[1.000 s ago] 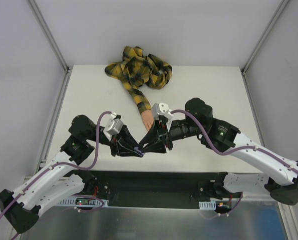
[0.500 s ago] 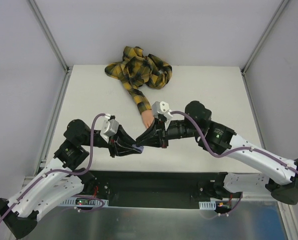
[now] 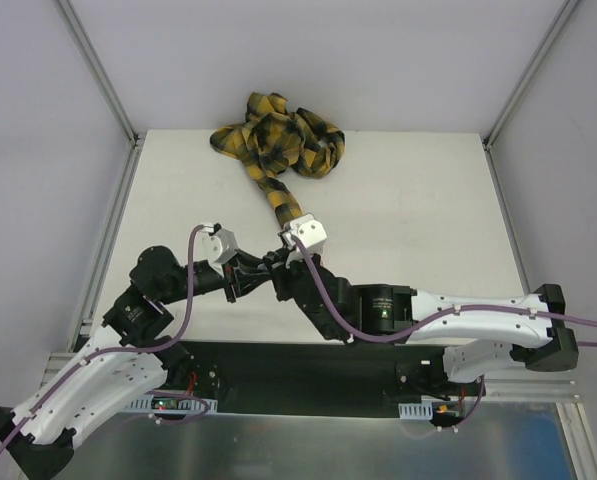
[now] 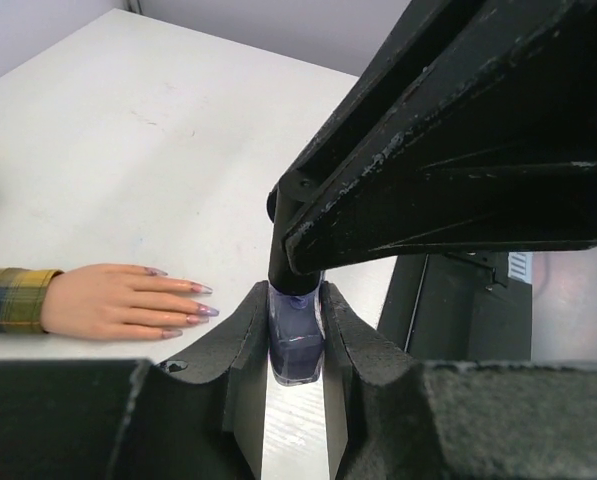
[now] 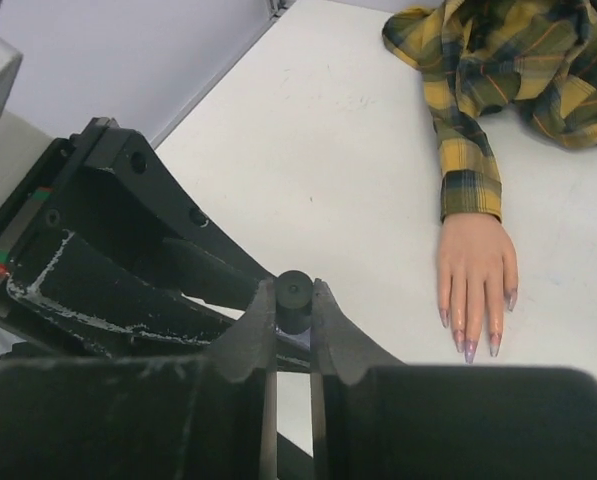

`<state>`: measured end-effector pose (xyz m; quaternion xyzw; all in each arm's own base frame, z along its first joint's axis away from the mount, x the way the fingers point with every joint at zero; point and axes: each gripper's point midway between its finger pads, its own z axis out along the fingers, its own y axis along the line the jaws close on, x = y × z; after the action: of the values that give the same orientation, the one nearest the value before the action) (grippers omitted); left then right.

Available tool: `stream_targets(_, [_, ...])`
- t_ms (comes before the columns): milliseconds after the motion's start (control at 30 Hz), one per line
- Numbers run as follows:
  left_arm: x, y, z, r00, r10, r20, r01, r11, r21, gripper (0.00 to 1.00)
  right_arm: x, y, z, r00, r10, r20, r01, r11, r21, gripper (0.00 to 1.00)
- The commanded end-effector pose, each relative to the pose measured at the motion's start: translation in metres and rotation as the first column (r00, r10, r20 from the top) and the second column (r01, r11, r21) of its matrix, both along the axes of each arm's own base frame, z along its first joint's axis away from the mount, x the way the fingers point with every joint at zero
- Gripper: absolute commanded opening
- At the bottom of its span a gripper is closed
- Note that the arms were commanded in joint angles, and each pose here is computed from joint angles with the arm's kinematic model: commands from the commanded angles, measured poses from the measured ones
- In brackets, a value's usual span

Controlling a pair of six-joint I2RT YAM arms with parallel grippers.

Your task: Paint the nails

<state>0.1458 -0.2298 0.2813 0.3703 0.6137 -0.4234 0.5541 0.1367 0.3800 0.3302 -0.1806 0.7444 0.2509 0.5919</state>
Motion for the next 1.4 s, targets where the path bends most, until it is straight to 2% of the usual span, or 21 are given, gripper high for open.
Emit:
stream_targets(0, [0.022,0.004,0.045,0.986,0.099,0.137,-0.087,0.992,-0.093,0.00,-0.013,-0.018,-0.005,0.999,0.037,-0.021,-0.038,0.996,-0.078,0.20])
stream_targets(33, [0.019,0.001,0.044,0.988,0.073,0.134,-0.061,0.994,-0.089,0.00,-0.013,-0.024,0.002,0.998,0.054,-0.010,-0.055,0.996,-0.074,0.37])
stream_targets(133, [0.006,-0.009,0.039,0.993,-0.039,0.112,0.046,0.997,-0.061,0.00,-0.014,-0.038,0.009,0.991,0.126,0.051,-0.116,0.980,-0.161,0.56])
stream_targets(267, [-0.013,-0.021,0.036,0.979,-0.192,0.069,0.194,0.980,-0.034,0.00,-0.012,-0.061,0.020,0.967,0.233,0.107,-0.207,0.955,-0.213,0.64])
stream_targets(367, [-0.031,-0.027,0.036,0.949,-0.312,0.047,0.314,0.949,-0.032,0.00,-0.022,-0.057,0.010,0.894,0.440,0.086,-0.415,0.886,-0.207,0.66])
stream_targets(400, [-0.042,-0.028,0.036,0.924,-0.380,0.040,0.381,0.924,-0.030,0.00,-0.035,-0.056,0.022,0.824,0.558,0.102,-0.544,0.828,-0.136,0.66])
stream_targets(500, [-0.057,-0.030,0.037,0.875,-0.484,0.016,0.484,0.874,-0.042,0.00,-0.059,-0.053,0.028,0.656,0.744,0.127,-0.745,0.665,-0.048,0.67])
stream_targets(533, [-0.069,-0.029,0.038,0.838,-0.546,0.014,0.546,0.837,-0.046,0.00,-0.061,-0.052,0.030,0.627,0.768,0.132,-0.771,0.635,-0.035,0.66])
stream_targets(633, [-0.081,-0.028,0.039,0.780,-0.626,-0.012,0.624,0.779,-0.067,0.00,-0.072,-0.048,0.038,0.527,0.836,0.150,-0.845,0.534,-0.006,0.63])
stream_targets(700, [-0.085,-0.028,0.040,0.766,-0.643,-0.019,0.640,0.764,-0.075,0.00,-0.077,-0.045,0.042,0.479,0.862,0.166,-0.874,0.486,0.002,0.61])
stream_targets(900, [-0.089,-0.026,0.041,0.749,-0.662,-0.010,0.660,0.748,-0.076,0.00,-0.084,-0.035,0.043,0.399,0.903,0.159,-0.916,0.401,0.023,0.48])
stream_targets(1000, [-0.090,-0.026,0.041,0.748,-0.663,-0.010,0.661,0.747,-0.077,0.00,-0.084,-0.031,0.041,0.391,0.908,0.149,-0.920,0.391,0.030,0.43])
stream_targets(1100, [-0.089,-0.026,0.043,0.755,-0.656,-0.005,0.653,0.753,-0.079,0.00,-0.083,-0.028,0.037,0.390,0.911,0.133,-0.921,0.388,0.039,0.33])
stream_targets(1133, [-0.088,-0.026,0.043,0.759,-0.651,-0.002,0.649,0.757,-0.079,0.00,-0.083,-0.028,0.037,0.391,0.912,0.127,-0.920,0.388,0.045,0.25])
stream_targets(1167, [-0.087,-0.026,0.043,0.765,-0.644,0.004,0.642,0.762,-0.079,0.00,-0.083,-0.028,0.036,0.391,0.912,0.124,-0.920,0.388,0.045,0.21])
stream_targets(1200, [-0.086,-0.026,0.044,0.775,-0.632,0.007,0.631,0.772,-0.081,0.00,-0.082,-0.028,0.034,0.398,0.910,0.117,-0.918,0.395,0.049,0.08])
stream_targets(1233, [-0.081,-0.028,0.045,0.797,-0.604,0.016,0.603,0.794,-0.085,0.00,-0.080,-0.027,0.031,0.411,0.905,0.107,-0.912,0.408,0.053,0.01])
stream_targets(1300, [-0.074,-0.028,0.044,0.834,-0.551,0.023,0.551,0.830,-0.082,0.00,-0.073,-0.026,0.024,0.461,0.883,0.086,-0.887,0.457,0.059,0.00])
stream_targets(1333, [-0.063,-0.029,0.046,0.871,-0.490,0.028,0.490,0.868,-0.084,0.00,-0.070,-0.026,0.022,0.479,0.874,0.084,-0.878,0.475,0.060,0.01])
stream_targets(1367, [-0.057,-0.028,0.047,0.892,-0.448,0.057,0.451,0.889,-0.074,0.00,-0.064,-0.024,0.018,0.526,0.847,0.072,-0.850,0.523,0.057,0.01])
